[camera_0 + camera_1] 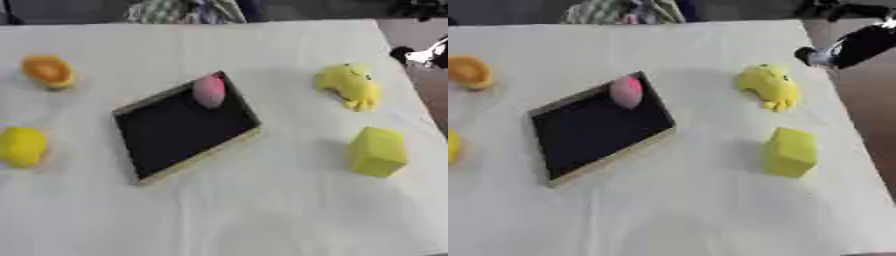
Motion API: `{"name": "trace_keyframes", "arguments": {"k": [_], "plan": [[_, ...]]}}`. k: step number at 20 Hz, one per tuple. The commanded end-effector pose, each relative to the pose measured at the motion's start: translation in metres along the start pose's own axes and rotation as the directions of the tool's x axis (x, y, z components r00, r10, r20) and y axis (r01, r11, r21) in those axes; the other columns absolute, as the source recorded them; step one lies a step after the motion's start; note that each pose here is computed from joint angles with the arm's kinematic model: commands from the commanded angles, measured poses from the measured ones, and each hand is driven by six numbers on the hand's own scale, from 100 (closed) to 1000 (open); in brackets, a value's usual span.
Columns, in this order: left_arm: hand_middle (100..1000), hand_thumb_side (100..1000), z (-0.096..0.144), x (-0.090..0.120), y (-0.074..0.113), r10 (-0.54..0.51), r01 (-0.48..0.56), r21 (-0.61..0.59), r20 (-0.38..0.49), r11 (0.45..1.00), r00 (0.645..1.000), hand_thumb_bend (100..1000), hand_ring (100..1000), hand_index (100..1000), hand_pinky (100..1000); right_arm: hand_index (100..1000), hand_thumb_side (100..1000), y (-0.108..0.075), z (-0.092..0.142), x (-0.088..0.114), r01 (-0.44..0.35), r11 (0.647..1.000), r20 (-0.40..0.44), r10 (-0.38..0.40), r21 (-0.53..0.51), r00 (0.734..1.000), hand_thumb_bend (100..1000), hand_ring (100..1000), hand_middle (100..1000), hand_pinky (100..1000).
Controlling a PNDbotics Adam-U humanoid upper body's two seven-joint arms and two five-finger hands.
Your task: Pick up objects on the table and place them in the box.
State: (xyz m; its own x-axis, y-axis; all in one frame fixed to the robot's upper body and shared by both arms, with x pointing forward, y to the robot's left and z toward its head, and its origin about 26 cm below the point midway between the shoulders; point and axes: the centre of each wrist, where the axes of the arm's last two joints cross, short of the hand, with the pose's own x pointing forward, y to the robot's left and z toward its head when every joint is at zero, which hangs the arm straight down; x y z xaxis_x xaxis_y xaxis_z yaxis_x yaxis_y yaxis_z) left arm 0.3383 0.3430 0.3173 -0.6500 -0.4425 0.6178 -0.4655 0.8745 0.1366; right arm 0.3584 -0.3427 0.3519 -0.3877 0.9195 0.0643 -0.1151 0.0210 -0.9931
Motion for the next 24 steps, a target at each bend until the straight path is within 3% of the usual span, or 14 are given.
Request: {"name": "trace_keyframes", "arguments": {"k": [1,10,18,24], "plan": [[898,616,-0.008,0.014,0.010,-0.025,0.025,0.011,0.051,1.000,0.998,474,913,1000,853,916,373,-0.015,0.013,0.002,-0.035,0.999,-0.015,0.034,-0.028,0.999,240,923,897,865],[896,616,-0.007,0.013,0.008,-0.022,0.022,0.004,0.044,1.000,0.999,477,912,1000,850,916,350,-0.008,0.005,0.000,-0.007,1.000,-0.048,0.007,0.009,0.999,300,917,870,866],[894,616,-0.005,0.011,0.006,-0.015,0.015,-0.005,0.033,1.000,0.999,474,911,1000,848,922,327,0.007,-0.008,-0.007,0.014,0.999,-0.099,-0.009,0.045,0.995,441,913,863,863],[899,618,-0.004,0.010,0.002,-0.005,0.005,-0.017,0.027,1.000,1.000,469,912,1000,848,925,348,0.018,-0.025,-0.020,0.038,0.998,-0.148,-0.031,0.044,0.988,444,912,860,858]]}}
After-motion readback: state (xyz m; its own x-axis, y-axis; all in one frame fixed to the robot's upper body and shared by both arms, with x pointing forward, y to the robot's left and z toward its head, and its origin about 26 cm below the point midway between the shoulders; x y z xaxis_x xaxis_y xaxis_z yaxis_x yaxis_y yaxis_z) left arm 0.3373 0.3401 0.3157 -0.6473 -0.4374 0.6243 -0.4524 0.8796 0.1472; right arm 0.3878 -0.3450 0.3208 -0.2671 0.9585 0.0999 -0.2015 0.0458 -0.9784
